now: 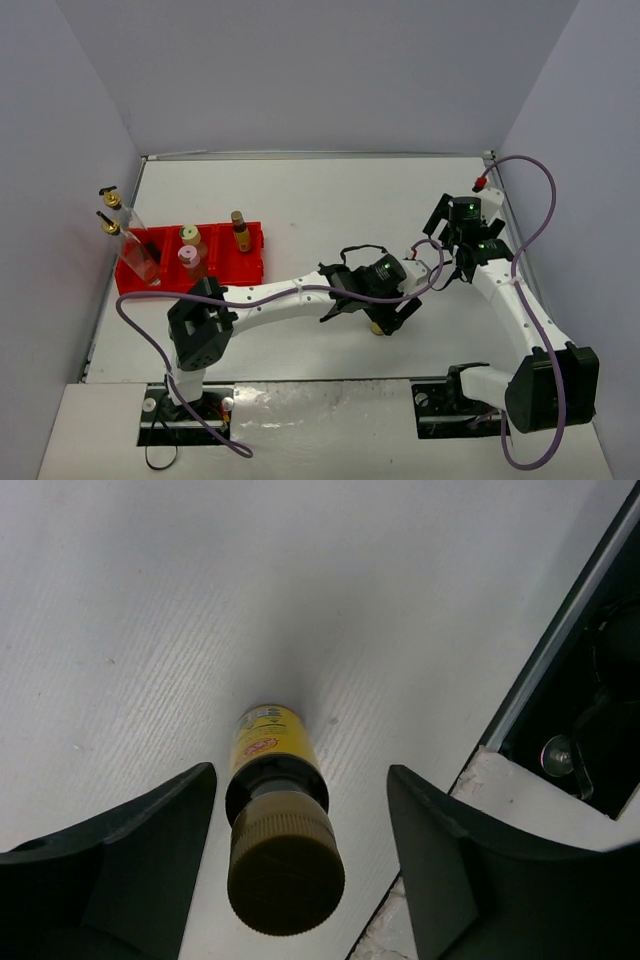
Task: Organize the condiment bottles
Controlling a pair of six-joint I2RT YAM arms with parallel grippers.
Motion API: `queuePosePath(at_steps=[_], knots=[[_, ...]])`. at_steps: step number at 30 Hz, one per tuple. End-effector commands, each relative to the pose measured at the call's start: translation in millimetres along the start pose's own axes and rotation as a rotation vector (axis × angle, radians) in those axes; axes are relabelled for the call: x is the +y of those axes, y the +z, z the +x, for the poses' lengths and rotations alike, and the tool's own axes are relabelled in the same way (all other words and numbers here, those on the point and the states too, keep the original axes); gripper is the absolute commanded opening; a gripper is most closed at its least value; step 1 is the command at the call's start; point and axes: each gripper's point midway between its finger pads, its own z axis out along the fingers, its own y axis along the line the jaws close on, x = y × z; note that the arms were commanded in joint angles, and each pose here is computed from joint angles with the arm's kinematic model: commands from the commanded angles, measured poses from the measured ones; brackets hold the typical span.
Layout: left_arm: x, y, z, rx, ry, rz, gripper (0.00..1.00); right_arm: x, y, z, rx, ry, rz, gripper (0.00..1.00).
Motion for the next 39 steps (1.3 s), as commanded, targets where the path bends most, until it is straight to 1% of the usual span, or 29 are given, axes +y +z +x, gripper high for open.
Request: queuePosePath(at_steps=[1, 2, 3, 5, 6, 7, 10, 13, 17, 18, 21, 23, 26, 29, 35, 39], knots=[[-9.4, -21.4, -45.0, -0.124, 0.014, 0.0, 0.62, -0.6, -6.8, -24.5, -0.077, 0.026, 0.002, 1.0], [-7.4, -20.3, -42.7, -0.115, 0.013, -0.009, 0.54, -0.6, -6.8, -24.5, -0.077, 0.026, 0.002, 1.0], [-4.4, -19.6, -41.6, -0.109, 0.007, -0.027, 0.33, -0.1, -6.4, -24.0, -0.075, 0.027, 0.0, 1.0], [-0.6, -18.3, -39.6, -0.103, -0.003, -0.049, 0.06, 0.8, -6.5, -24.8, -0.075, 0.029, -0.002, 1.0], [1.4, -18.8, -39.2, -0.101, -0.005, -0.06, 0.02, 0.9, -6.6, -25.2, -0.076, 0.028, -0.003, 1.0], [4.6, -19.5, -39.3, -0.103, -0.008, -0.08, 0.0, 0.9, -6.6, -25.6, -0.077, 0.028, -0.003, 1.0], [14.0, -27.5, -42.4, -0.12, -0.02, -0.138, 0.0, 0.6, -7.1, -27.0, -0.082, 0.029, -0.001, 1.0], [36.4, -48.7, -48.6, -0.165, -0.043, -0.271, 0.0, 0.0, -6.7, -27.6, -0.082, 0.029, 0.0, 1.0], [72.4, -100.1, -60.5, -0.253, -0.123, -0.446, 0.0, 0.5, -5.1, -25.6, -0.074, 0.026, 0.0, 1.0], [81.6, -106.5, -60.0, -0.258, -0.141, -0.472, 0.0, 0.8, -4.6, -24.7, -0.07, 0.026, -0.001, 1.0], [109.7, -148.8, -60.3, -0.317, -0.224, -0.57, 0.0, 1.4, -3.9, -24.1, -0.068, 0.025, -0.003, 1.0], [138.5, -180.0, -52.1, -0.349, -0.308, -0.645, 0.0, 1.8, -4.3, -24.9, -0.069, 0.024, -0.005, 1.0], [174.1, -211.8, -35.4, -0.377, -0.41, -0.744, 0.0, 2.9, -3.8, -24.0, -0.065, 0.024, -0.009, 1.0], [216.5, -244.5, -6.4, -0.38, -0.522, -0.842, 0.0, 4.7, -3.0, -22.8, -0.058, 0.023, -0.016, 1.0], [265.6, -273.4, 39.1, -0.377, -0.65, -0.916, 0.0, 5.8, -2.5, -22.0, -0.056, 0.025, -0.023, 1.0], [286.0, -272.8, 67.6, -0.346, -0.718, -0.947, 0.0, 6.3, -2.4, -21.1, -0.055, 0.026, -0.027, 1.0]])
